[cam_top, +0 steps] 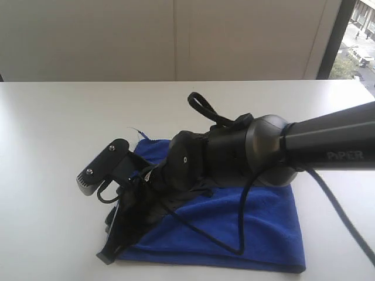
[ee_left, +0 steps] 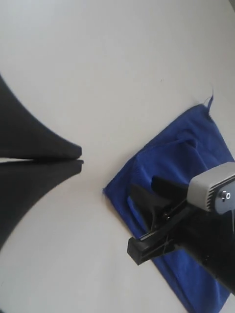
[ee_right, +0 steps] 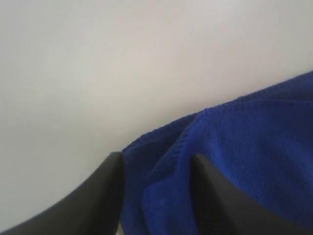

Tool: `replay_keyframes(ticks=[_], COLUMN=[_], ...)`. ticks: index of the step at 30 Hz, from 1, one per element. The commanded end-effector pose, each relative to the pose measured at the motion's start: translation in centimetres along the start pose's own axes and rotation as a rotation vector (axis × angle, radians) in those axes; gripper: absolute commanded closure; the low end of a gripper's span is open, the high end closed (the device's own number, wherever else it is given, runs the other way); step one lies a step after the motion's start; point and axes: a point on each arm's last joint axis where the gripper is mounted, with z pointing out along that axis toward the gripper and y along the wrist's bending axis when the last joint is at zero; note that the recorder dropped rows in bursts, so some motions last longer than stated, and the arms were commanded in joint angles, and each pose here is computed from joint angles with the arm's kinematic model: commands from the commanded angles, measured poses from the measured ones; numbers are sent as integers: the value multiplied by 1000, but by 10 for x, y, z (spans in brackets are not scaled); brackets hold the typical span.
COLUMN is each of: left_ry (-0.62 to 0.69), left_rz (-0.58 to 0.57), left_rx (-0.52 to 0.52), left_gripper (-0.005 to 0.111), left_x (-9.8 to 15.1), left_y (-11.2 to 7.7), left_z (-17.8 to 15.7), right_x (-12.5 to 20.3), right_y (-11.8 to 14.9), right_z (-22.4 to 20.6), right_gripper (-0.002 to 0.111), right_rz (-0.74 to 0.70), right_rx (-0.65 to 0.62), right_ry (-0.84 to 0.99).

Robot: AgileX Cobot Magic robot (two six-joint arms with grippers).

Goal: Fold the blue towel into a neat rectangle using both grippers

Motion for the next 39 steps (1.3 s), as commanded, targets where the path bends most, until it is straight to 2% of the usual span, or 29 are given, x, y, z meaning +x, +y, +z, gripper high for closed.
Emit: replay_keyframes(ticks=[1, 16, 18, 19, 22, 23, 30, 39], left_ry=[-54, -69, -69, -69, -69, -69, -69, -71], left_rz=[2, 1, 1, 1, 1, 1, 3, 3], left_rx=[-23, -24, -24, -24, -24, -24, -26, -26], left_gripper=[107, 107, 107, 107, 107, 107, 107, 107], left_x=[8, 8, 8, 8, 8, 8, 8, 8], left_y=[1, 1, 1, 1, 1, 1, 1, 1], left_z=[-5, -6, -6, -6, -6, -6, -6, -6], right_x=[4, 12, 13, 13, 11, 10, -11, -8], right_y=[-1, -5, -5, -5, -5, -3, 3, 8], right_z=[11, 29, 30, 30, 28, 26, 14, 12], right_gripper=[66, 70, 79, 88, 106, 108, 108, 108], right_rz=[32, 99, 103, 103, 102, 101, 51, 49], right_rx=[10, 32, 32, 32, 28, 15, -73, -129], right_ry=[11, 26, 30, 30, 28, 33, 64, 124])
